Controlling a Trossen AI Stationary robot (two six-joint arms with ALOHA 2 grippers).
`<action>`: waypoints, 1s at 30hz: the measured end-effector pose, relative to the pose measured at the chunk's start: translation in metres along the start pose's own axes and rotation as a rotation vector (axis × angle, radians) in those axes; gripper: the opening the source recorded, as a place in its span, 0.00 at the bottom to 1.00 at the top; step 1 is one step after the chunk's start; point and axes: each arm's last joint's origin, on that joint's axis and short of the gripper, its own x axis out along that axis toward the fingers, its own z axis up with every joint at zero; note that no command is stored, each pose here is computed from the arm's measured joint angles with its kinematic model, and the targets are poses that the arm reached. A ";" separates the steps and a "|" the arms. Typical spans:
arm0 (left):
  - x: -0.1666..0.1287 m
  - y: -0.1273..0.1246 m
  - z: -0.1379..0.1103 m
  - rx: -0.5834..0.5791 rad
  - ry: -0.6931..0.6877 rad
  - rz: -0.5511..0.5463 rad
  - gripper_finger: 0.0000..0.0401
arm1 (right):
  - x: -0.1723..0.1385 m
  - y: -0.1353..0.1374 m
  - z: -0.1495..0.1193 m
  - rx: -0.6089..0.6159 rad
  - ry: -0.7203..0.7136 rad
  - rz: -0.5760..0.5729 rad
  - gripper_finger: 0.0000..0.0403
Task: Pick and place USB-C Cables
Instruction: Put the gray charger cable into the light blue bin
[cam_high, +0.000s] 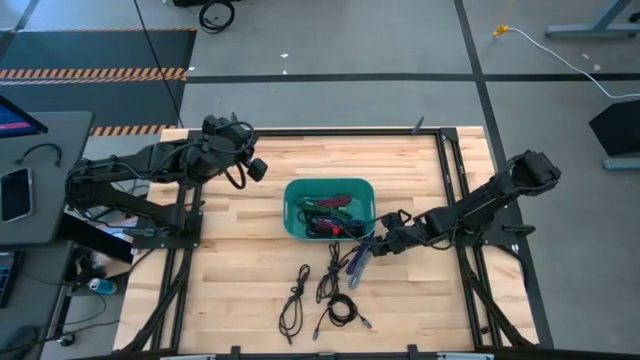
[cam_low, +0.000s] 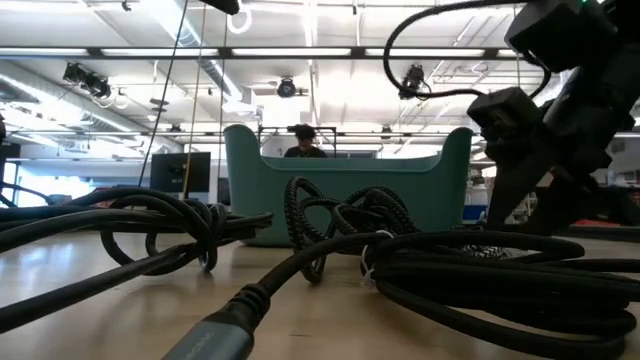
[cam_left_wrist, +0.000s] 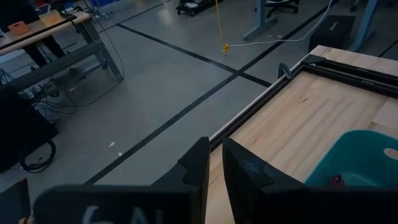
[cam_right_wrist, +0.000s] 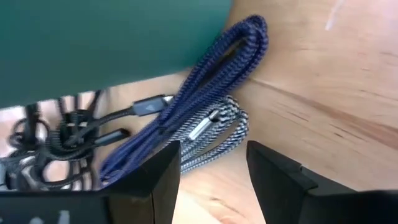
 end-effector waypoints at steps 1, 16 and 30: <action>0.000 0.000 0.000 0.000 0.000 0.000 0.13 | 0.001 -0.001 0.000 -0.001 0.000 -0.008 0.47; 0.000 0.000 0.000 -0.008 -0.005 -0.001 0.13 | 0.004 -0.003 0.001 -0.007 -0.003 -0.033 0.28; 0.000 0.000 0.000 -0.016 -0.005 -0.001 0.13 | 0.004 -0.003 0.000 -0.034 0.025 -0.031 0.01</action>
